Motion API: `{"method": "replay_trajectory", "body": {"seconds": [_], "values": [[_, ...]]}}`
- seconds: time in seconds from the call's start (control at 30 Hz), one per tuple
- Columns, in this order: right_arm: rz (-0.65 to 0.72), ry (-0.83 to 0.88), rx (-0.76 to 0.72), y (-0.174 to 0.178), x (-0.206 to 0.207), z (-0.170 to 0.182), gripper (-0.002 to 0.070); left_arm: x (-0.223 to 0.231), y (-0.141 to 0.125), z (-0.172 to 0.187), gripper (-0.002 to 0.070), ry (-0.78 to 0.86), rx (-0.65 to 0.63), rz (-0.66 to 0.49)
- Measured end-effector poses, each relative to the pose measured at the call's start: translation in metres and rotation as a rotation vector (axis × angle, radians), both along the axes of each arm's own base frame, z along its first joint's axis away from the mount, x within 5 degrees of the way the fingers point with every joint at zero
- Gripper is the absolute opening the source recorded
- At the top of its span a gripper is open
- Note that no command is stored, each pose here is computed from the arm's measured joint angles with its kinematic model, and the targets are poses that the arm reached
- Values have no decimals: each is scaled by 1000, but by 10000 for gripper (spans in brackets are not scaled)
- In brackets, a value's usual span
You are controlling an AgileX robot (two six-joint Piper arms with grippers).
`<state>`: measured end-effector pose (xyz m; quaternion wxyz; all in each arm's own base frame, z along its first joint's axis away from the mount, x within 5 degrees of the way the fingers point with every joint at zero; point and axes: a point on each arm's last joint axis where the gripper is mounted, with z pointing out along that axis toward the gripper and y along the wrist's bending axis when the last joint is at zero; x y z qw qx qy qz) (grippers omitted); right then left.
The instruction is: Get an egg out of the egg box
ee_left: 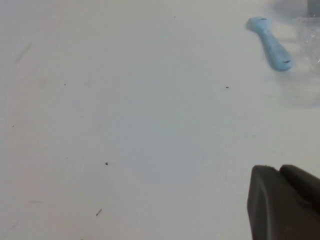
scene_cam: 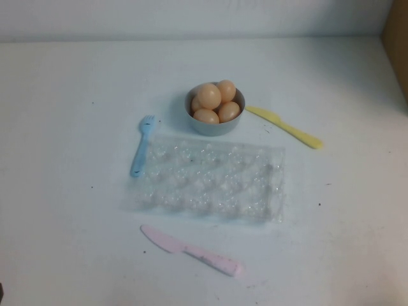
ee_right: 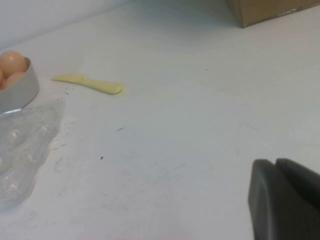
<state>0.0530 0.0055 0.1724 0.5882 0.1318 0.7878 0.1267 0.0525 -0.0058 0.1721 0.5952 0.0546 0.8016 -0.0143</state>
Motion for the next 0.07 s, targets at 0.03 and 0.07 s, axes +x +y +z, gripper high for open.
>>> {"method": "replay_trajectory", "body": {"seconds": [0.03, 0.07], "values": [[0, 0, 0, 0, 0, 0, -17, 0, 0, 0, -3, 0, 0, 0], [0, 0, 0, 0, 0, 0, -17, 0, 0, 0, -3, 0, 0, 0]]}}
